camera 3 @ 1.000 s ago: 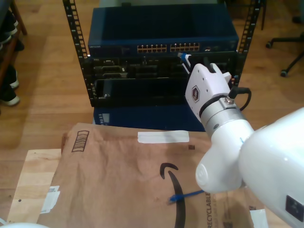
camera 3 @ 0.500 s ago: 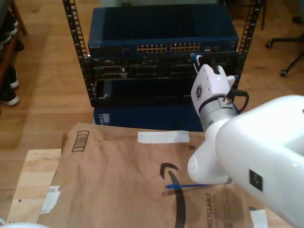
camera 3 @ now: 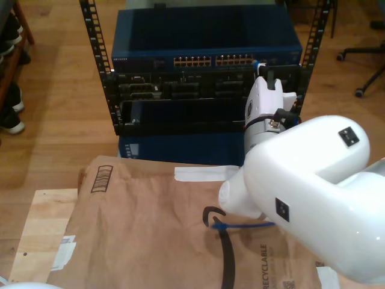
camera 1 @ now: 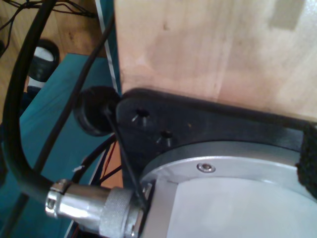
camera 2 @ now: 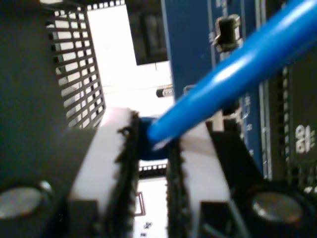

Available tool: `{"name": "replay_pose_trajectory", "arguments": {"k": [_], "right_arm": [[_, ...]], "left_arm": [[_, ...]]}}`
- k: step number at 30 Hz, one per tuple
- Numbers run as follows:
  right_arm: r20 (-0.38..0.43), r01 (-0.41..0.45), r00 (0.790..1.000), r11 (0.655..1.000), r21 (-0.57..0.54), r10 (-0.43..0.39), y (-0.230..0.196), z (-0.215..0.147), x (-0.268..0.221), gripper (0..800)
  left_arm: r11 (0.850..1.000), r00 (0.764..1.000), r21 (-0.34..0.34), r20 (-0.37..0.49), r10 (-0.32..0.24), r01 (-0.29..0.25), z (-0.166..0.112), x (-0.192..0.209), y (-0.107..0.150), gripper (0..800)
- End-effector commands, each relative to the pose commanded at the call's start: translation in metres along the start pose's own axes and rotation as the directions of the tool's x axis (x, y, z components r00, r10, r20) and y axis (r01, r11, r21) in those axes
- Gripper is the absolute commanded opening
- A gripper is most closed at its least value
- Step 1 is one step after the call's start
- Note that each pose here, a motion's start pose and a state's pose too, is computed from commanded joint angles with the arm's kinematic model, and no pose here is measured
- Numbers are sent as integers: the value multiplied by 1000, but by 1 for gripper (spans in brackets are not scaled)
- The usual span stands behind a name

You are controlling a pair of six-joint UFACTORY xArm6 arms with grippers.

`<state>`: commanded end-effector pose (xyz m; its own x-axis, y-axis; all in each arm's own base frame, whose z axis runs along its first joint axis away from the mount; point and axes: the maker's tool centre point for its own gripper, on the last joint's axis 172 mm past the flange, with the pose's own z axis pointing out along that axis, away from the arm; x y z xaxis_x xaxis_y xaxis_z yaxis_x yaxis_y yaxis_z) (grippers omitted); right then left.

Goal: Grab the cable and plug it in

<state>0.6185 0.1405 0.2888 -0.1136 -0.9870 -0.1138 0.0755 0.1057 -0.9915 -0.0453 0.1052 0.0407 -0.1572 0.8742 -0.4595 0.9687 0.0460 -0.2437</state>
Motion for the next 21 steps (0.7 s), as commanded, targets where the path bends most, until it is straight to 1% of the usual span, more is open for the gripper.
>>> {"name": "replay_pose_trajectory", "arguments": {"k": [6, 12, 18, 21], "right_arm": [[-21, 7, 1000, 1000, 10, -7, 9, 7, -8, 0], [-31, -5, 1000, 1000, 24, 6, 12, 15, -19, 0], [-60, 16, 998, 1000, 9, -16, 22, 13, -13, 0], [-65, 14, 998, 1000, 9, -14, 23, 14, -12, 0]], "left_arm": [[1000, 1000, 0, 0, 0, 0, 0, 0, 0, 799], [1000, 1000, 0, 0, 0, 0, 0, 0, 0, 799], [1000, 1000, 0, 0, 0, 0, 0, 0, 0, 799], [1000, 1000, 0, 0, 0, 0, 0, 0, 0, 799]]}}
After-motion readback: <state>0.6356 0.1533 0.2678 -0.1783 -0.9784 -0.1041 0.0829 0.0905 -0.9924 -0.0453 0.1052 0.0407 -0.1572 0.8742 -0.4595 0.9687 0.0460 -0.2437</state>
